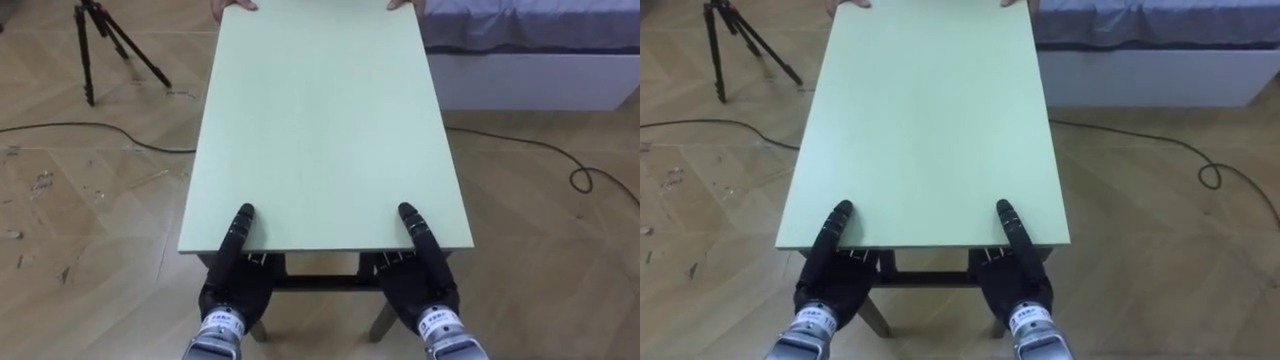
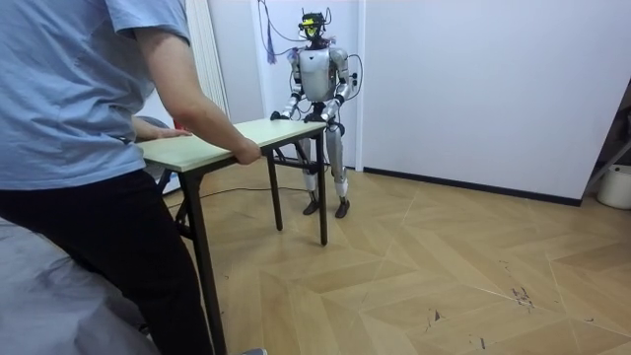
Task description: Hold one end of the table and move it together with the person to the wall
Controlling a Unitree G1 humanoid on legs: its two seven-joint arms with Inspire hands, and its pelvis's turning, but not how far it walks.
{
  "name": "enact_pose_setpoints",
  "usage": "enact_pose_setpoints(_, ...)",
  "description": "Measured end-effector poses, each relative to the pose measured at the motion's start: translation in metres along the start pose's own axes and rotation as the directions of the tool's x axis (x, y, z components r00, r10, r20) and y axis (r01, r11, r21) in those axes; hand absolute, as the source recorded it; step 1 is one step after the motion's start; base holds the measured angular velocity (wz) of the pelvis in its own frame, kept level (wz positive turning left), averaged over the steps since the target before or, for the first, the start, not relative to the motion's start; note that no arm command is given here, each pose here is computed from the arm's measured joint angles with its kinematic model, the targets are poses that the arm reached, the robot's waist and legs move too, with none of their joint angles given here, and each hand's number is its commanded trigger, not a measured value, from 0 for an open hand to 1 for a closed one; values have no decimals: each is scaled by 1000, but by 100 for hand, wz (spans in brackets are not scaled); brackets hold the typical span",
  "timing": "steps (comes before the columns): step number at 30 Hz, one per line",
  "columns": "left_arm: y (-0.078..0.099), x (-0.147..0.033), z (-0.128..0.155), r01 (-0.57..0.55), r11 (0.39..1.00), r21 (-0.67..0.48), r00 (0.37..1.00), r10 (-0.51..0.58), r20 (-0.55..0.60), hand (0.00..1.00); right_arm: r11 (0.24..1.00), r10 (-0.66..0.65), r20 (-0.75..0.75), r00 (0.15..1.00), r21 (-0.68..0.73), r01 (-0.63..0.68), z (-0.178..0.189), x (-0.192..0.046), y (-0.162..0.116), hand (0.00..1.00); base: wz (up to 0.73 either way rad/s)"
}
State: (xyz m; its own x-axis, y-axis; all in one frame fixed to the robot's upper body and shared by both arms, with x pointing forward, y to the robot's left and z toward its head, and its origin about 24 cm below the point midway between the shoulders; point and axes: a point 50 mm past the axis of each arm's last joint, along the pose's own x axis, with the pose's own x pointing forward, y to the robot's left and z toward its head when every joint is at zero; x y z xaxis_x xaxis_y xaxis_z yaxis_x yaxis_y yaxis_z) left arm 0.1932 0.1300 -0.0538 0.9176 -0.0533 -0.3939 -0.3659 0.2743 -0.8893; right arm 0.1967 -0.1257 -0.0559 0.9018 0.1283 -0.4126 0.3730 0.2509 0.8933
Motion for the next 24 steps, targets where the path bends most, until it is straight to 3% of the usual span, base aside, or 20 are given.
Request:
enact_pose_setpoints(7,-5,-5,-6,26,1000,-10,999,-26,-23,100,999,15,29,999,28,-15,7,-7,-4,100,17)
enact_pose_setpoints(12,0,-13,-4,23,999,-27,1000,-23,-7,100,999,32,14,999,37,-32,1,-14,-2,100,-42)
enact_pose_setpoints(24,12,-19,-8,-9,999,-39,999,7,-53,100,999,-1,7,1000,35,0,1,-23,-16,100,16)
